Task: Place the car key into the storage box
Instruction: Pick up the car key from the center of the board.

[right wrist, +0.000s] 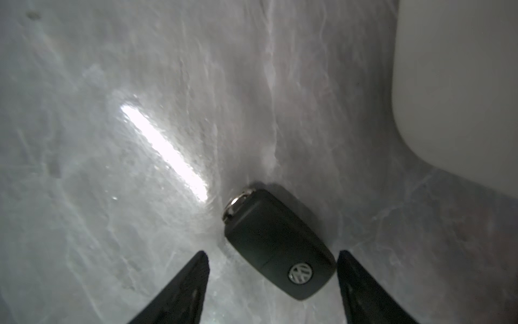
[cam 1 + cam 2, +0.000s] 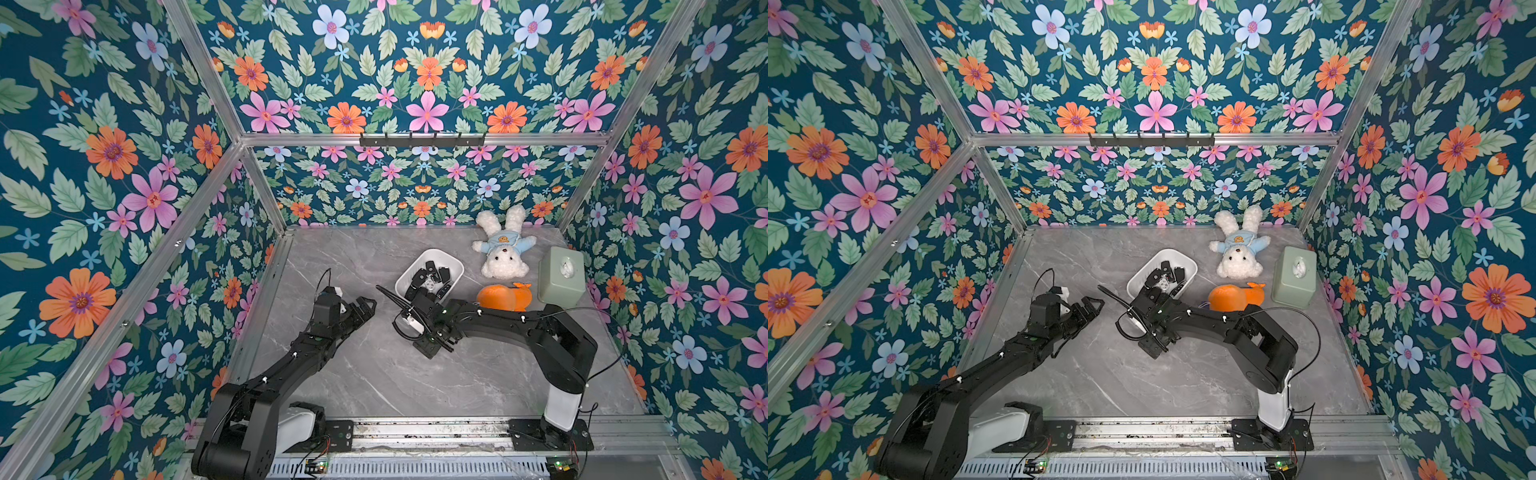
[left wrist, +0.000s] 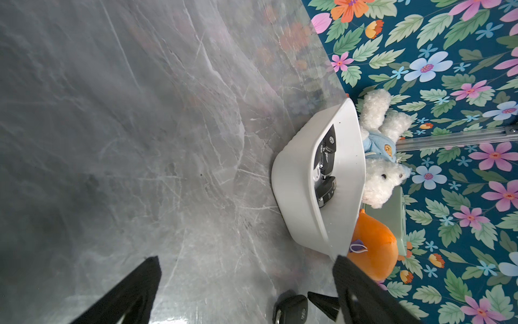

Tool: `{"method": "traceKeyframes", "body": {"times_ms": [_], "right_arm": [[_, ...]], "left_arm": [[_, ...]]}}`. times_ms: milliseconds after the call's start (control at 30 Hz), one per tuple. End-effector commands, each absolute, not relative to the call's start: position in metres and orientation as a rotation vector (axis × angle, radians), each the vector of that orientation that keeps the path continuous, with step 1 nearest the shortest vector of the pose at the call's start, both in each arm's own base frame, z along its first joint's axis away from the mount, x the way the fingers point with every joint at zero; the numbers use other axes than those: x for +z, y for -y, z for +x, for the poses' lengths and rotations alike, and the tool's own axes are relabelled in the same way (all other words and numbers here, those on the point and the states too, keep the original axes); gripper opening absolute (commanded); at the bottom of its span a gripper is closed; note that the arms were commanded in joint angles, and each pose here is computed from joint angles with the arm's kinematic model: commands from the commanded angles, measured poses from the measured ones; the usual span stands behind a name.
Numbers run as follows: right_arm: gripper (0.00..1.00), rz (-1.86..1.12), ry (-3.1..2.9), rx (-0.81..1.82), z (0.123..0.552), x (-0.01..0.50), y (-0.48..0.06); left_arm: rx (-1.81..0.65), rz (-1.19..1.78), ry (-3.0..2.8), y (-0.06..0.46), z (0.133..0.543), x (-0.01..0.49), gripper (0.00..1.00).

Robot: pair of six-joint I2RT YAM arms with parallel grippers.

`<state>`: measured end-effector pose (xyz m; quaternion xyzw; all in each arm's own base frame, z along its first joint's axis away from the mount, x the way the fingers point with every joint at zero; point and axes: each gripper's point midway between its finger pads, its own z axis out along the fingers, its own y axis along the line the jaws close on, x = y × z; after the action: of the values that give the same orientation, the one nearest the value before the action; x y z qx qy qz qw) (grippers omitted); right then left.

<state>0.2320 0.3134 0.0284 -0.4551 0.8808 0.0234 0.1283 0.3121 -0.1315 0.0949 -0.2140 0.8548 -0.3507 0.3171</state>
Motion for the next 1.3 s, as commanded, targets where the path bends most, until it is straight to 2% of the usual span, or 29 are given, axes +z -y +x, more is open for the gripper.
{"method": "traceKeyframes", "body": {"times_ms": [0, 367, 533, 900, 1067, 1267], "right_arm": [[0.74, -1.356, -2.548, 0.026, 0.234, 0.026, -0.31], [0.72, -1.368, -2.572, -0.005, 0.233, 0.01, -0.307], [0.56, -1.363, -2.575, -0.003, 0.232, 0.007, -0.306], [0.34, -1.344, -2.565, 0.037, 0.231, 0.014, -0.309], [0.32, -1.308, -2.519, 0.1, 0.235, 0.031, -0.319], [0.31, -1.227, -2.411, 0.221, 0.245, 0.073, -0.337]], "left_arm": [[-0.938, -0.558, -2.233, 0.132, 0.314, 0.098, 1.0], [-0.944, -0.569, -2.226, 0.13, 0.315, 0.098, 0.99], [-0.945, -0.572, -2.222, 0.13, 0.315, 0.099, 1.0], [-0.937, -0.584, -2.219, 0.128, 0.316, 0.099, 1.0], [-0.935, -0.586, -2.211, 0.126, 0.317, 0.1, 1.0], [-0.933, -0.59, -2.206, 0.124, 0.317, 0.101, 1.0]]}}
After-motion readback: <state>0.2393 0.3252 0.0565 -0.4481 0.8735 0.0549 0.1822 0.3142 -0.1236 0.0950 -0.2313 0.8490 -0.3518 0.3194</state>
